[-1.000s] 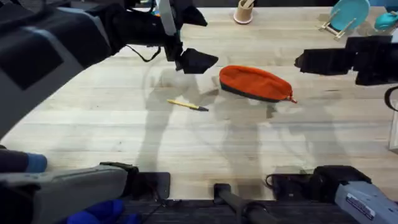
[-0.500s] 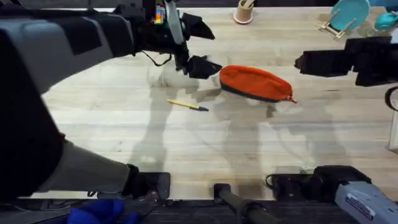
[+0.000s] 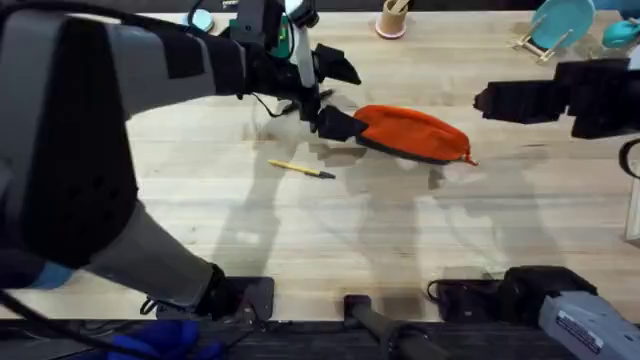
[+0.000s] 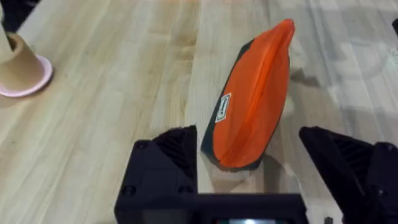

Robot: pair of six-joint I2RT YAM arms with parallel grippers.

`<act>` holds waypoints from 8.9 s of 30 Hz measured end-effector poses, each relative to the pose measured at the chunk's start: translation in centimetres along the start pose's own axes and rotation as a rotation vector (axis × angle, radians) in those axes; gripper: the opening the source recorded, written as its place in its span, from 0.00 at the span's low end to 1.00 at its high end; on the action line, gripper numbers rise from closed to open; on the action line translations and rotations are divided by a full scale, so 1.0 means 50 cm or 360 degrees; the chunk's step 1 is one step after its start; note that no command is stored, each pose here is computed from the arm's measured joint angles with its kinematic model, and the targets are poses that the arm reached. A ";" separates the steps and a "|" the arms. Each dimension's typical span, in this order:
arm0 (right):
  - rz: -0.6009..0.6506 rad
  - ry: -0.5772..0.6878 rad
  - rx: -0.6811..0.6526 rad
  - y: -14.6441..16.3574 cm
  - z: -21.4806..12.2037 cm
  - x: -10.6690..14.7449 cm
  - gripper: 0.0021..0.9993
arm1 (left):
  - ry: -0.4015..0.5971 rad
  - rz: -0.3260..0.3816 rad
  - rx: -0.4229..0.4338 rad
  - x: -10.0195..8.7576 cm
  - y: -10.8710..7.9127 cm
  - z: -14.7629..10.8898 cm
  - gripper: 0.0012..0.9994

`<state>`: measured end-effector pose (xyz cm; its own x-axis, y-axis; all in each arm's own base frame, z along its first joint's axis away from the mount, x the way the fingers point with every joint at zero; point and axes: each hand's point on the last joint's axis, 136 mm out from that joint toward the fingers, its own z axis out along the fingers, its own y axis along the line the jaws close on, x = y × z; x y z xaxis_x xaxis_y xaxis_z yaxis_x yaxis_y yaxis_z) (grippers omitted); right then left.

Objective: Unzip the bag, pick up the pens from the table one at a time and place them inside, then zip the bag closed.

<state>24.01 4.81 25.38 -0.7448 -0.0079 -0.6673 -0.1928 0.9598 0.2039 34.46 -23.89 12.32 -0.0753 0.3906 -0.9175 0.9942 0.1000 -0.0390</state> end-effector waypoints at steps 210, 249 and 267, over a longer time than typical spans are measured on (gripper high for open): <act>-0.0836 0.0370 -0.0868 -0.246 0.097 0.098 1.00 | 0.0149 0.0040 0.0001 0.044 -0.006 0.068 0.04; -0.0897 0.0356 -0.0983 -0.246 0.251 0.194 1.00 | 0.0149 0.0040 0.0001 0.044 -0.006 0.068 0.04; -0.1139 0.0326 -0.1048 -0.188 0.316 0.206 1.00 | 0.0149 0.0040 0.0001 0.044 -0.006 0.068 0.04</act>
<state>28.23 0.14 5.26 -0.3983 -0.6325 -0.6643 -0.9101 0.3629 0.2001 34.28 -26.18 8.94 -0.0568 0.4771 -0.8770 0.9959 0.0884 -0.0164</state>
